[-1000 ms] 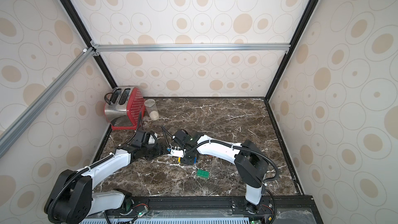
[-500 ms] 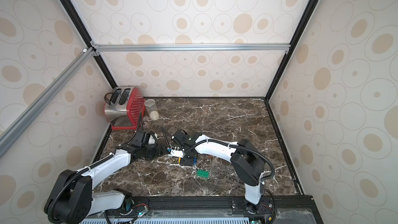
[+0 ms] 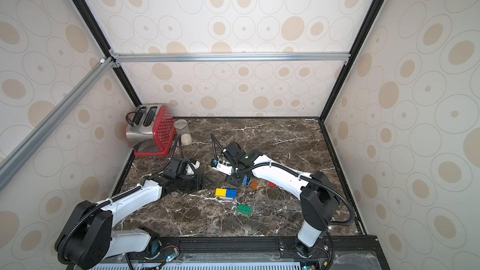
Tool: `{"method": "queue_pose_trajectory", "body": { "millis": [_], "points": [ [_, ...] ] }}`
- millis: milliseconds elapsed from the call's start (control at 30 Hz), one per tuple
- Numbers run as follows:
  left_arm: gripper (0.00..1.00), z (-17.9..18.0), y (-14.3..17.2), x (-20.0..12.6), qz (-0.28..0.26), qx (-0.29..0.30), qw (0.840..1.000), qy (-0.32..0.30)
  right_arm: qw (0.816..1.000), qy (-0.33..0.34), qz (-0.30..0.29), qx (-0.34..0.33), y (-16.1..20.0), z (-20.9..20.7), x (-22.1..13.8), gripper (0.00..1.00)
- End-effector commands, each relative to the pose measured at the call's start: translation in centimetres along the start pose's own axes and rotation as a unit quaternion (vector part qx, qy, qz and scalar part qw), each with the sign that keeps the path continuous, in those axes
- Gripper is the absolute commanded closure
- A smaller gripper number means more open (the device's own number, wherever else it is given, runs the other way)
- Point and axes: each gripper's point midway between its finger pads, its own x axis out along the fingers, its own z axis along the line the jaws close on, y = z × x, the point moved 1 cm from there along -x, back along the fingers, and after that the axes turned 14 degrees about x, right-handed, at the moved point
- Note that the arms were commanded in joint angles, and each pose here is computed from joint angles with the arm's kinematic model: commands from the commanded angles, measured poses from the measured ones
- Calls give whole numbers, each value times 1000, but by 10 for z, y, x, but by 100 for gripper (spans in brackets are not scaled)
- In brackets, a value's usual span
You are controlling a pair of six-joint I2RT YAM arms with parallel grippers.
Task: Assemble a heart with lego
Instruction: Pick up the lego brick from the center of the board.
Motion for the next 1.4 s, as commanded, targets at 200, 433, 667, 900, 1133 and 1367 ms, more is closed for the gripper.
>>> {"method": "queue_pose_trajectory", "body": {
  "millis": [200, 433, 667, 900, 1133, 1367],
  "points": [
    [27, -22, 2, -1, -9, 6, 999, 43, 990, 56, 82, 104, 42, -40, 45, 41],
    [27, -16, 7, 0, -7, 2, 999, 32, 988, 33, 100, 117, 43, -40, 65, 40],
    [27, -11, 10, 1, -3, 0, 1000, 18, 983, 32, 130, 128, 48, -42, 78, 41],
    [27, -10, 10, 2, -1, -2, 1000, 16, 981, 37, 135, 135, 45, -44, 78, 47],
    [27, -8, 11, 3, 0, -3, 1000, 12, 980, 32, 146, 134, 50, -42, 78, 51],
    [27, -8, 12, 3, 1, -3, 1000, 12, 980, 18, 146, 136, 49, -37, 84, 55]
  ]
}}
